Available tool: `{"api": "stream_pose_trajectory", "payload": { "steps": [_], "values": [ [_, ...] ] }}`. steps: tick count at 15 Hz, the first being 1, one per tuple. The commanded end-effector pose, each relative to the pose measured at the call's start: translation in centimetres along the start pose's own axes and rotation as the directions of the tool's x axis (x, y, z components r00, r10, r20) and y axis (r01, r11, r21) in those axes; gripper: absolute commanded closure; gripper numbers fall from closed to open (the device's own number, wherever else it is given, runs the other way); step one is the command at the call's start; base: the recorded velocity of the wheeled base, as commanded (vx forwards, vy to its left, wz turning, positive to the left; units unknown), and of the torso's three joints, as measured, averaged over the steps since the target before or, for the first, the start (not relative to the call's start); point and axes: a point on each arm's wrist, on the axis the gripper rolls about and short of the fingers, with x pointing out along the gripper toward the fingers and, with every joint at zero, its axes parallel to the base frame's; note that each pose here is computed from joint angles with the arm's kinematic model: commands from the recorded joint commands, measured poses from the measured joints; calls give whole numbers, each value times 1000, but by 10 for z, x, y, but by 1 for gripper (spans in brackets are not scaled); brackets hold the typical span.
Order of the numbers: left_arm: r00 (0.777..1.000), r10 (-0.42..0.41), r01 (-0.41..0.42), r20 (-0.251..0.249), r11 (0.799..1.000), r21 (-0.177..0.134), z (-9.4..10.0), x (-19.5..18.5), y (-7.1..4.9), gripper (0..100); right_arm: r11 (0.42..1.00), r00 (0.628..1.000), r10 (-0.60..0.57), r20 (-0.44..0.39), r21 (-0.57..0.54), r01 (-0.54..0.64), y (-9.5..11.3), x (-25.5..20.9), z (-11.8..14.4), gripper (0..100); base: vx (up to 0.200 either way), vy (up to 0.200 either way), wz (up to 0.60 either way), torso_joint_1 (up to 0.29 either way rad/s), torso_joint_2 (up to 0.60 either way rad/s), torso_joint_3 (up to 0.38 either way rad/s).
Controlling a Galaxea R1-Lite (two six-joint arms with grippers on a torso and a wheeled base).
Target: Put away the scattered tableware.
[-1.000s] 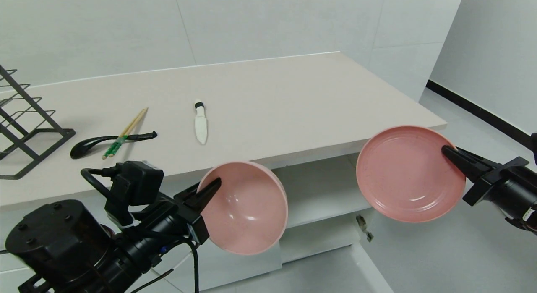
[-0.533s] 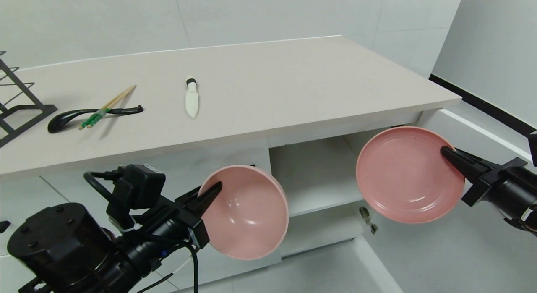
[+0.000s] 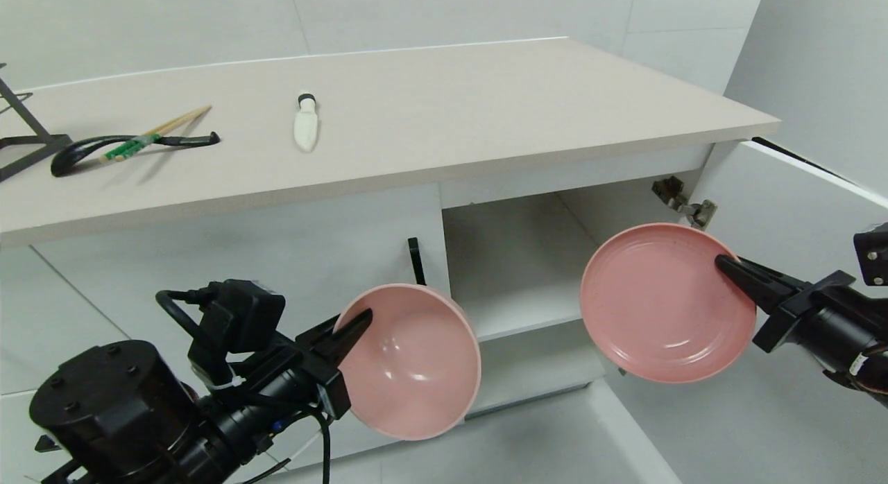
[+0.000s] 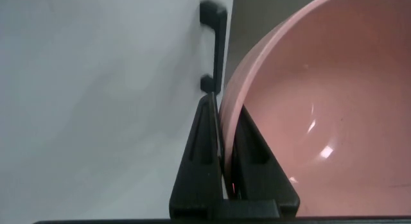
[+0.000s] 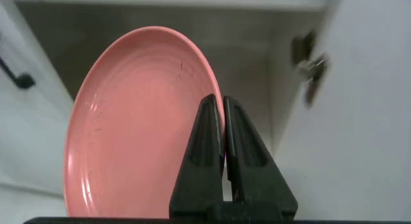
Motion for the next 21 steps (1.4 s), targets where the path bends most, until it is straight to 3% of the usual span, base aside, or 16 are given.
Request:
{"api": "stream_pose_trajectory", "payload": {
  "steps": [1, 3, 8, 10, 11, 12, 18, 21],
  "values": [
    [999, -6, 6, -33, 1000, 16, -6, -3, -1, 100, 1000, 998, 27, -64, 19, -26, 3, 12, -17, 100, 0, 0, 0, -32, 281, 41],
    [998, -28, 31, -60, 998, 53, -11, -8, -6, 100, 999, 993, 36, -114, 5, -35, 1, 26, -33, 100, 0, 0, 0, -5, 141, 36],
    [997, -32, 37, -72, 998, 56, -13, -11, -7, 100, 987, 978, 160, -137, 29, -157, 28, 60, -54, 100, 0, 0, 0, 0, 10, 7],
    [994, -33, 40, -108, 997, 66, -19, -17, -7, 100, 986, 974, 167, -154, 35, -163, 29, 71, -65, 100, 0, 0, 0, 0, 0, 0],
    [991, -33, 46, -129, 994, 96, -22, -21, -7, 100, 985, 970, 170, -175, 41, -165, 29, 74, -73, 100, 0, 0, 0, 0, 0, 0],
    [991, -33, 47, -127, 994, 104, -22, -21, -6, 100, 984, 967, 177, -185, 46, -171, 31, 75, -76, 100, 0, 0, 0, 0, 0, 0],
    [992, -30, 43, -121, 994, 104, -20, -23, -6, 100, 976, 952, 218, -216, 64, -209, 43, 86, -93, 100, 0, 0, 0, 0, 0, 0],
    [993, -30, 42, -111, 994, 104, -19, -20, -6, 100, 979, 964, 203, -169, 63, -195, 39, 114, -101, 100, 0, 0, 0, 0, 0, 0]
  ]
}}
